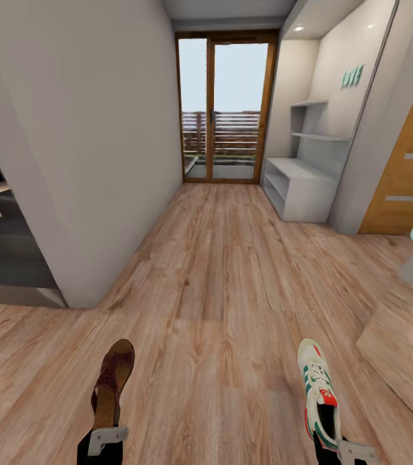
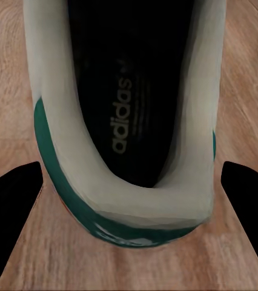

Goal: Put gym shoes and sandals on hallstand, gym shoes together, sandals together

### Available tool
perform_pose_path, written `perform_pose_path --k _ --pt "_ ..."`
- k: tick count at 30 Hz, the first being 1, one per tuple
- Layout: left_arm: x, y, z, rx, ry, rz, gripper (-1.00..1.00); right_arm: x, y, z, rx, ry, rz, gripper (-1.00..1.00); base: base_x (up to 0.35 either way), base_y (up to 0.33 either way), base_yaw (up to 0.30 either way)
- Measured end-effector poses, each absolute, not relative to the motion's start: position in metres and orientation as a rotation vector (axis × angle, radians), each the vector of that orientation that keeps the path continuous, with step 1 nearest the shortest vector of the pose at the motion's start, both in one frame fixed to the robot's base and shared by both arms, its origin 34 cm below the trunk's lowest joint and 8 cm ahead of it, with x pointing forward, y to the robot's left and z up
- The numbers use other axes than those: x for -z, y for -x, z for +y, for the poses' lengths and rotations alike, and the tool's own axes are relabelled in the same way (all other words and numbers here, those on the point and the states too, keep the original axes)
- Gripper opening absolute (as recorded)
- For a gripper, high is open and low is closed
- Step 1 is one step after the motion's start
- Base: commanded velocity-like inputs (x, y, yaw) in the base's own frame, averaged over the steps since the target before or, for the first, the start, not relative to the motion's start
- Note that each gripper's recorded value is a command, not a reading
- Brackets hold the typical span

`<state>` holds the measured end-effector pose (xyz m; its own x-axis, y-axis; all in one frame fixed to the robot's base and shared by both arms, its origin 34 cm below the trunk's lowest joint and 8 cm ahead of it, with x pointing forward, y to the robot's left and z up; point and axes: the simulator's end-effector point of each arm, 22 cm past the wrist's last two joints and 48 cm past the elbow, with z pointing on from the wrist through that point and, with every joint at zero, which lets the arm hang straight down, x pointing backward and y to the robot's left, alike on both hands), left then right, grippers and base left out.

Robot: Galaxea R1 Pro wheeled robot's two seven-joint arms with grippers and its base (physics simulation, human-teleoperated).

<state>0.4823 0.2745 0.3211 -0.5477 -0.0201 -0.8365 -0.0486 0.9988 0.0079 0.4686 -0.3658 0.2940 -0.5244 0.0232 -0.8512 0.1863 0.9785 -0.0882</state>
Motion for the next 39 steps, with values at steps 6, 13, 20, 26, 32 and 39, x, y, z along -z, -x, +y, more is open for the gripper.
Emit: perform_pose_path --k 6,13,20,26,32,39 --pt "-0.3212 -0.4823 0.2745 -0.037 0.048 2.15 -1.0 -0.294 -0.4685 -0.3665 0.207 -0.148 2.116 -1.0 0.339 0.0 0.0" --pt "-0.3212 -0.4823 0.2745 -0.037 0.048 2.15 -1.0 -0.2948 -0.4684 -0.3714 0.215 -0.143 2.116 -1.0 0.339 0.0 0.0" --pt "-0.3211 -0.4823 0.2745 -0.037 0.048 2.151 -1.0 -0.2942 -0.4684 -0.3684 0.209 -0.142 2.117 -1.0 0.339 0.0 0.0" --pt "-0.3206 -0.4818 0.2743 -0.037 0.047 2.152 -1.0 -0.2936 -0.4682 -0.3655 0.206 -0.15 2.117 -1.0 0.339 0.0 0.0" --pt "-0.319 -0.4808 0.2743 -0.037 0.048 2.156 -1.0 -0.2915 -0.4667 -0.3643 0.205 -0.156 2.122 -1.0 0.339 0.0 0.069" --pt "-0.3168 -0.4795 0.2745 -0.037 0.048 2.162 -1.0 -0.2895 -0.465 -0.3654 0.208 -0.158 2.127 -1.0 0.339 0.0 0.035"
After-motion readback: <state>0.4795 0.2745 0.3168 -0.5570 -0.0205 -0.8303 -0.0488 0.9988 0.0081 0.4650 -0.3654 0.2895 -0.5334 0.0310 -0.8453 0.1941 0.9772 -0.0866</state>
